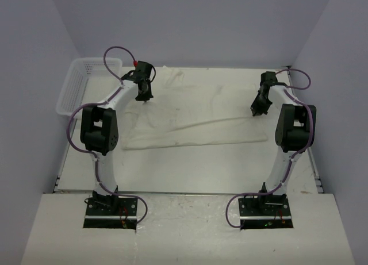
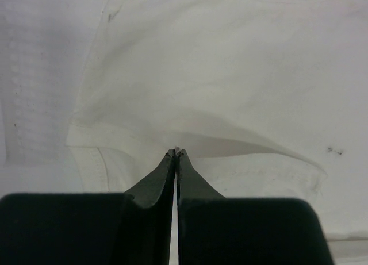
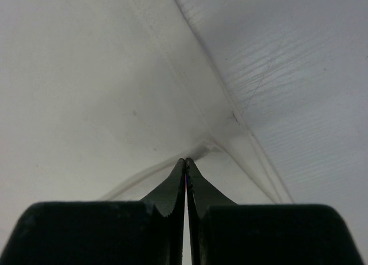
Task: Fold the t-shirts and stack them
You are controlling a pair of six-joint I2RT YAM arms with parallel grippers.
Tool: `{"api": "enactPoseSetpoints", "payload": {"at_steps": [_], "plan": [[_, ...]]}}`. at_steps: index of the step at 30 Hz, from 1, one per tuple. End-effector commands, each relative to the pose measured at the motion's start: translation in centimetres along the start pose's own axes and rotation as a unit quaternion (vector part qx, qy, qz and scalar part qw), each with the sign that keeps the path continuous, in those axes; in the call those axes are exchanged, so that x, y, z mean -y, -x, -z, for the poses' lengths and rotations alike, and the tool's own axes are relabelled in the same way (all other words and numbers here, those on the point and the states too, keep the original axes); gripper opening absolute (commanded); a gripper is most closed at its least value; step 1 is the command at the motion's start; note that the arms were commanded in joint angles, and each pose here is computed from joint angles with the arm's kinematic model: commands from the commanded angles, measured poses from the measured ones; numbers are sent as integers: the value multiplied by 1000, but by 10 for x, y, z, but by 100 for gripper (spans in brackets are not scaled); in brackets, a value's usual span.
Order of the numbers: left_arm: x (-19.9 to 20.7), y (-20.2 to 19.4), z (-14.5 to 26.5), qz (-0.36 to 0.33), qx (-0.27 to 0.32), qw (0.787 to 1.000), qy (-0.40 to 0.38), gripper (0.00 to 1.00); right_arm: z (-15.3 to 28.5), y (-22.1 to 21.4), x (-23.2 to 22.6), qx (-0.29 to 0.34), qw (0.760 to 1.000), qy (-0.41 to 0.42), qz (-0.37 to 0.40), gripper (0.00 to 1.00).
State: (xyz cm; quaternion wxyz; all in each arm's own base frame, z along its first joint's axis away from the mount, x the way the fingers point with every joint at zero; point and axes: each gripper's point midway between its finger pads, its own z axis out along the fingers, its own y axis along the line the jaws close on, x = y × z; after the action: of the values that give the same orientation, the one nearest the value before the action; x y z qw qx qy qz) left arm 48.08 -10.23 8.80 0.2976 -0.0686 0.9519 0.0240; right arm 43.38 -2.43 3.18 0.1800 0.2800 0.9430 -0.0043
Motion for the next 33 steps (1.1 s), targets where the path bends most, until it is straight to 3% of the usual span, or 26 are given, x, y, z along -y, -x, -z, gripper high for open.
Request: {"api": "enactPoseSetpoints", "payload": {"at_steps": [1,22,33], "plan": [[4,33,13,14,51,999,2,0,8,11,-4,15,1000,7,5,0],[-3,43,22,27,79,996,21,0,8,12,-3,16,1000,3,7,0],[-4,38,-8,16,56,997,46,0,5,11,-5,10,1000,5,7,0]]}}
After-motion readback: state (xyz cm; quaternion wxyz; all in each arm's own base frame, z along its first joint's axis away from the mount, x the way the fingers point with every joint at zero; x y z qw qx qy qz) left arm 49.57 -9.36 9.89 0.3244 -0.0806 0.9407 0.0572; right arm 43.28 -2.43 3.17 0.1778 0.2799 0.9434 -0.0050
